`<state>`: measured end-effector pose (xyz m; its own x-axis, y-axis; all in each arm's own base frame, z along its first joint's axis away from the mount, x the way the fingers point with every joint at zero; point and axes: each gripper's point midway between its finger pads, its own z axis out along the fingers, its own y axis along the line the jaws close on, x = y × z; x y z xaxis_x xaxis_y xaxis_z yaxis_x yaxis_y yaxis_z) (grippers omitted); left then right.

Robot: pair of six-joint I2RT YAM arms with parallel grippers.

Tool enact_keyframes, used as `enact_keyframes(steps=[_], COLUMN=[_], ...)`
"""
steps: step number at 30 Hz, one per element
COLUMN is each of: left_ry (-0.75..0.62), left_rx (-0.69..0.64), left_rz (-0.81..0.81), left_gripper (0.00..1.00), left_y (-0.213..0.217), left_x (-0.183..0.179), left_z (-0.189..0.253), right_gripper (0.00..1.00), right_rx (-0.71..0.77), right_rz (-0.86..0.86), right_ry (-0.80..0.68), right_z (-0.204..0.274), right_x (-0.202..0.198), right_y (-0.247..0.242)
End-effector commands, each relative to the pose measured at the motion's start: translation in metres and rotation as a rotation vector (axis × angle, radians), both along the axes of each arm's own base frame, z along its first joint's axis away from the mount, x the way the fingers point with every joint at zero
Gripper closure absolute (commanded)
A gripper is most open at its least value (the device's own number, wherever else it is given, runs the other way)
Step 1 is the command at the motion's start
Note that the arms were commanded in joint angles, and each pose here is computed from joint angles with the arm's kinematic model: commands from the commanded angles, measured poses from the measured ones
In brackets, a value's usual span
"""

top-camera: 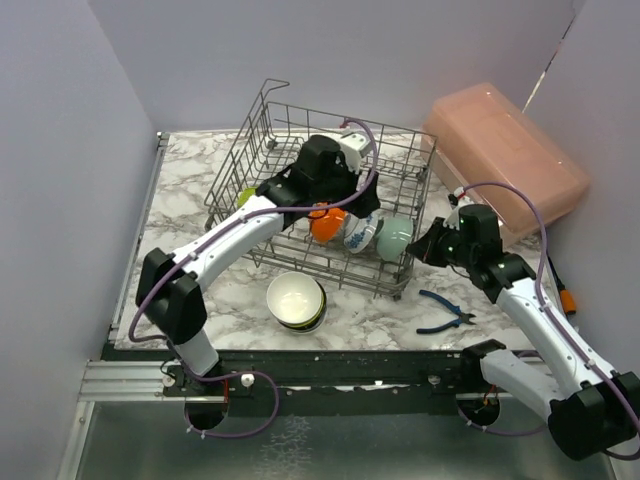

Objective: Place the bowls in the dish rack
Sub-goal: Adjust the dish rack at the center of the board.

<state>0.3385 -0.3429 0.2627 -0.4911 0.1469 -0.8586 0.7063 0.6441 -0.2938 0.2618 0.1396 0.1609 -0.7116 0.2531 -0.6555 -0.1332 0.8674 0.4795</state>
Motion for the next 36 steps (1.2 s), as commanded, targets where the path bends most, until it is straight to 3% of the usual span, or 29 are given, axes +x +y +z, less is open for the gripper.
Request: enact_keyframes(steps=[1, 7, 8, 10, 12, 18, 27, 35, 36], left_ry=[-0.162, -0.284, -0.292, -0.304, -0.313, -0.368, -0.418, -0.404, -0.396], left_rx=[0.105, 0.246, 0.26, 0.263, 0.256, 0.269, 0.246, 0.189, 0.184], left_rz=[-0.07, -0.236, -0.251, -0.27, -0.289, -0.324, -0.493, -0.58, -0.575], left_gripper=[0.19, 0.22, 0.22, 0.23, 0.24, 0.27, 0.27, 0.28, 0.29], left_y=[-0.034, -0.068, -0.072, -0.082, -0.092, -0.113, -0.134, -0.15, -0.152], left_x=[0.023, 0.044, 0.048, 0.056, 0.063, 0.084, 0.081, 0.076, 0.077], left_z=[-0.008, -0.05, -0.057, -0.063, -0.066, -0.076, -0.104, -0.122, -0.124], right_gripper=[1.0, 0.93, 0.88, 0.64, 0.48, 0.18, 0.19, 0.27, 0.32], right_rx=[-0.006, 0.002, 0.007, 0.021, 0.047, 0.142, 0.243, 0.211, 0.207], right_rz=[0.102, 0.108, 0.114, 0.123, 0.135, 0.122, 0.05, -0.021, -0.024], right_ry=[-0.047, -0.064, -0.074, -0.085, -0.096, -0.134, -0.141, -0.116, -0.111], right_z=[0.011, 0.013, 0.016, 0.022, 0.029, 0.055, 0.054, 0.033, 0.03], right_x=[-0.02, -0.028, -0.027, -0.025, -0.022, -0.004, 0.016, 0.024, 0.024], right_y=[0.005, 0.003, 0.004, 0.007, 0.012, 0.018, -0.005, -0.019, -0.019])
